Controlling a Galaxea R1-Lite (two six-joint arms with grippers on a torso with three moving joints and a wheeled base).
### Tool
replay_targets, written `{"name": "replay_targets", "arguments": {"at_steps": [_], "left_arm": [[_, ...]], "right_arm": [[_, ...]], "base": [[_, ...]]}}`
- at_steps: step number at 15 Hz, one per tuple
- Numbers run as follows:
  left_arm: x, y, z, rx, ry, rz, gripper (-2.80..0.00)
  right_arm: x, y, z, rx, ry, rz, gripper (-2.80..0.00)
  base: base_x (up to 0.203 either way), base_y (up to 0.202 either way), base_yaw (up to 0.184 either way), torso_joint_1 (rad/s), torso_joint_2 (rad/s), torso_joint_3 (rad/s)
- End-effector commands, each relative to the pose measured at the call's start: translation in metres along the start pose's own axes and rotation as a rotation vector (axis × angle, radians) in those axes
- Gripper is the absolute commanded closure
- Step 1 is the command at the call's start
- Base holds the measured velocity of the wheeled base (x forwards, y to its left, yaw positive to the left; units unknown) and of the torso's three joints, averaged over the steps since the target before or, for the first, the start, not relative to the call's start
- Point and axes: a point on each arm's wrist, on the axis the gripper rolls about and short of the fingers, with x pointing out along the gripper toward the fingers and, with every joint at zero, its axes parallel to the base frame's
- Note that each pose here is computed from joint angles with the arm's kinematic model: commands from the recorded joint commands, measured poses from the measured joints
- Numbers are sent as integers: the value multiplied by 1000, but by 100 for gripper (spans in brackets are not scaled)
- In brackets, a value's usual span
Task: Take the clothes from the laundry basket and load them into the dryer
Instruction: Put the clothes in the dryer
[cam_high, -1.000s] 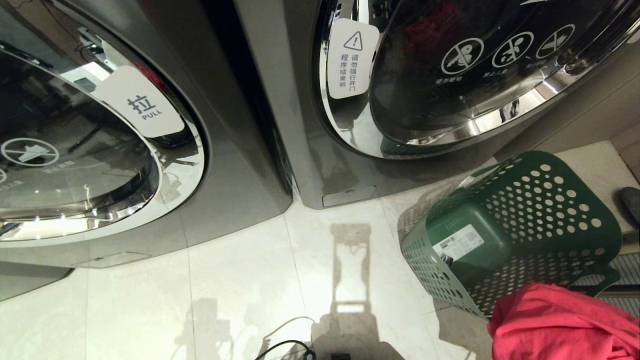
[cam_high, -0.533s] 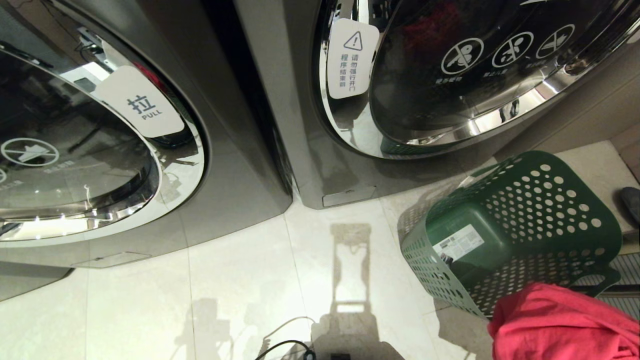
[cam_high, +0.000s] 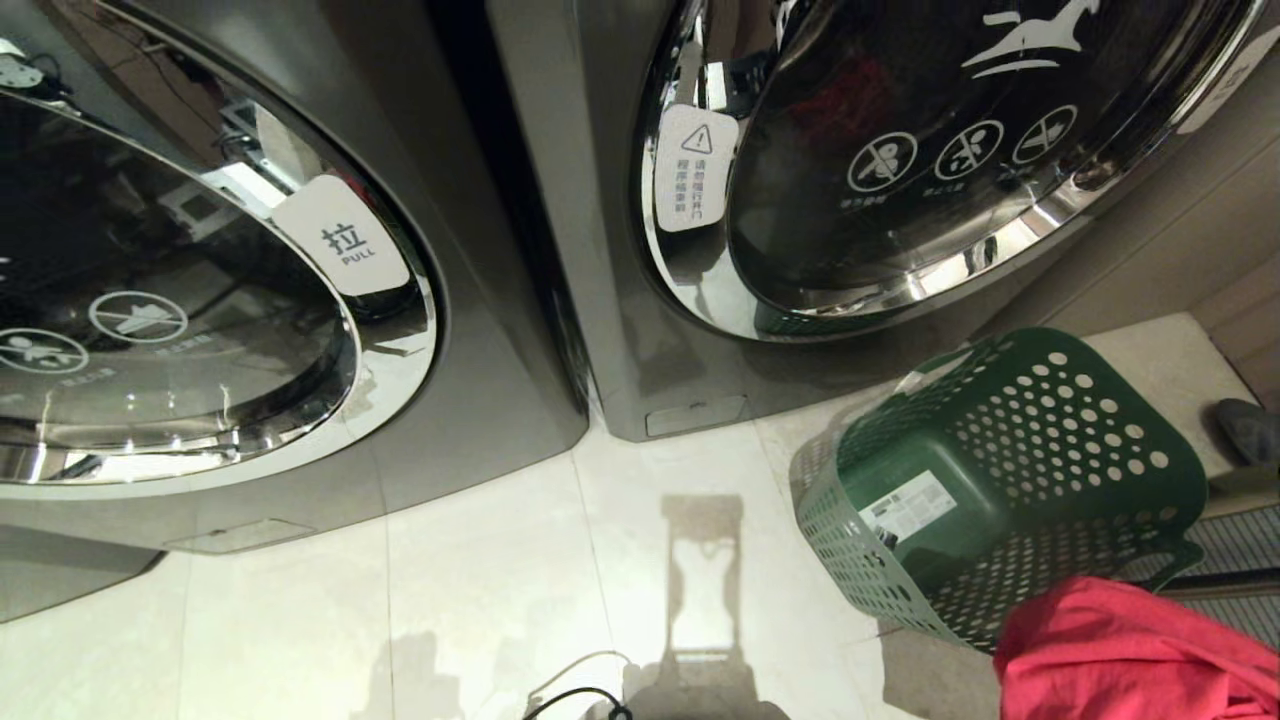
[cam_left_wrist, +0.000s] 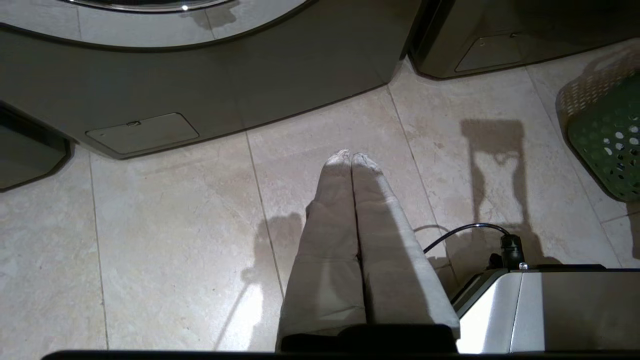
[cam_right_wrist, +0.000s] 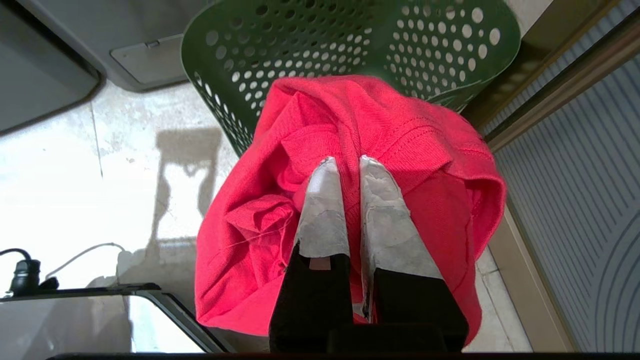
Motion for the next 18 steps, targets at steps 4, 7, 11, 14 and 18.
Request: {"name": "replay_targets", "arguments": {"at_steps": [4, 7, 11, 14, 18], "left_arm": [[0, 0, 0, 0, -2, 0, 0], [0, 0, 0, 0, -2, 0, 0], [0, 0, 0, 0, -2, 0, 0], [0, 0, 0, 0, -2, 0, 0], [0, 0, 0, 0, -2, 0, 0]], "right_arm": [[0, 0, 0, 0, 3, -1, 0], [0, 0, 0, 0, 3, -1, 0], [0, 0, 0, 0, 3, -1, 0], [0, 0, 0, 0, 3, -1, 0], [0, 0, 0, 0, 3, -1, 0]], "base": [[0, 0, 0, 1, 2, 198], [0, 0, 0, 4, -3, 204], [0, 0, 0, 3, 0, 193], [0, 0, 0, 4, -1, 205], [0, 0, 0, -1, -1, 196]]}}
